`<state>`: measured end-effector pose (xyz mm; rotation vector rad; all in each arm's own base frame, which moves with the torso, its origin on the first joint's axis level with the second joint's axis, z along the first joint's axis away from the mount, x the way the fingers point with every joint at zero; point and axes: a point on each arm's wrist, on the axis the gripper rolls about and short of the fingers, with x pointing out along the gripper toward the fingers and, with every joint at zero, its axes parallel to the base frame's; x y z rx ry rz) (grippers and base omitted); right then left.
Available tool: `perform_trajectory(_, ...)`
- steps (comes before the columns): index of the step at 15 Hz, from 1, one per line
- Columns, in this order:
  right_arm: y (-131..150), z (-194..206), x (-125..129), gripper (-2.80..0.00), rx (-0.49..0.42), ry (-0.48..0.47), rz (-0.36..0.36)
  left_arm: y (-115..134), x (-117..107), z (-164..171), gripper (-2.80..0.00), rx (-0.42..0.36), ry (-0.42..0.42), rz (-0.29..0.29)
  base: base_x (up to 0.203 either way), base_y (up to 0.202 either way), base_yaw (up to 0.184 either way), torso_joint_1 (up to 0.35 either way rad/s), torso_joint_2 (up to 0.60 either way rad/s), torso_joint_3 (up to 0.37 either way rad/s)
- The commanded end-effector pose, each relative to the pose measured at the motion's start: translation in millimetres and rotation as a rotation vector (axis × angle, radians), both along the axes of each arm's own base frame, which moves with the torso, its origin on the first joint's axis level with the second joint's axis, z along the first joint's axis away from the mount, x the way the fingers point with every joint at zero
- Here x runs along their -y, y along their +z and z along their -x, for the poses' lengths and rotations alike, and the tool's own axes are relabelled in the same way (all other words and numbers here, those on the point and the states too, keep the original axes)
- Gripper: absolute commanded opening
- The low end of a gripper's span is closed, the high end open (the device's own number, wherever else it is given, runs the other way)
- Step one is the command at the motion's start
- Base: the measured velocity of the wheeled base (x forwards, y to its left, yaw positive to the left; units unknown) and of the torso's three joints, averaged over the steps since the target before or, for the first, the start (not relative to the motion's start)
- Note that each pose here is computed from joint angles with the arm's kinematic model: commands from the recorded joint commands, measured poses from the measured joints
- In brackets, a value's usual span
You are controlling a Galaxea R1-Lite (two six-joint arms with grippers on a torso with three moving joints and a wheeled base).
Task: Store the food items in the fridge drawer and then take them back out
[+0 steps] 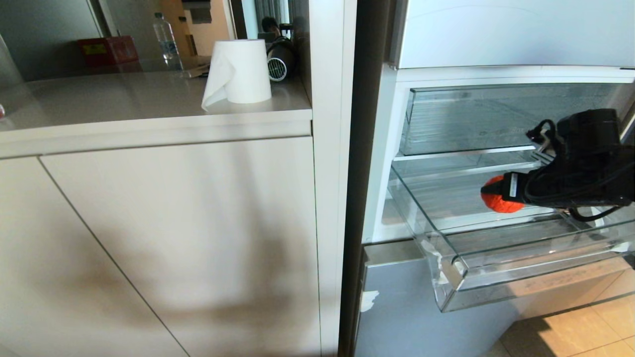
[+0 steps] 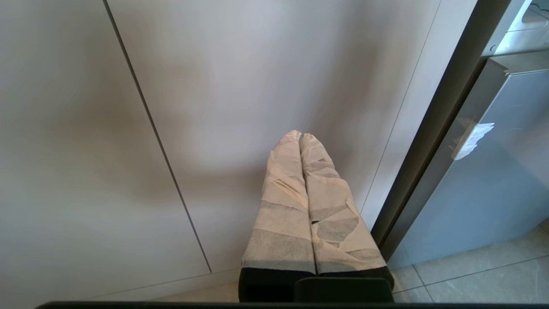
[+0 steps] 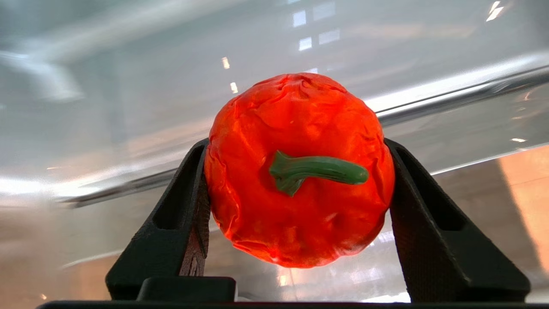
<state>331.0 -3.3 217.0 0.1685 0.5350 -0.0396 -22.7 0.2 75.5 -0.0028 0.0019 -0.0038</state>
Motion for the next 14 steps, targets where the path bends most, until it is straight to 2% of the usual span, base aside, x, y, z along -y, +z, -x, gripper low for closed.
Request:
perform_trajectory(1, 37.8, 52.0, -1.8, -2.8, 0.144, 0.005, 0.001, 0.0, 0.0, -0.1, -2.8, -0.001, 0.001, 0.0, 0.0, 0.0, 0.0, 0.0, 0.0, 0.0)
perform_trajectory(5, 76.9, 149.7, -3.3, -2.8, 0.372, 0.022, 0.013, 0.0, 0.0, -0.1, -2.8, -0.001, 0.0, 0.0, 0.0, 0.0, 0.0, 0.0, 0.0, 0.0)
perform_trajectory(8, 81.6, 234.0, -3.6, -2.8, 0.54, 0.025, 0.036, 0.0, 0.0, -0.1, -2.8, -0.001, 0.001, 0.0, 0.0, 0.0, 0.0, 0.0, 0.0, 0.0)
perform_trajectory(9, 72.9, 261.7, -3.4, -2.8, 0.575, 0.024, 0.06, 0.0, 0.0, -0.1, -2.8, -0.001, 0.001, 0.0, 0.0, 0.0, 0.0, 0.0, 0.0, 0.0)
perform_trajectory(11, 36.4, 309.4, -3.0, -2.8, 0.595, 0.01, 0.123, -0.1, 0.0, -0.1, -2.8, -0.003, 0.001, 0.0, 0.0, 0.0, 0.0, 0.0, 0.0, 0.0)
perform_trajectory(14, -45.5, 342.1, -2.9, -2.8, 0.528, -0.005, 0.186, 0.0, 0.0, -0.1, -2.8, -0.001, 0.001, 0.0, 0.0, 0.0, 0.0, 0.0, 0.0, 0.0)
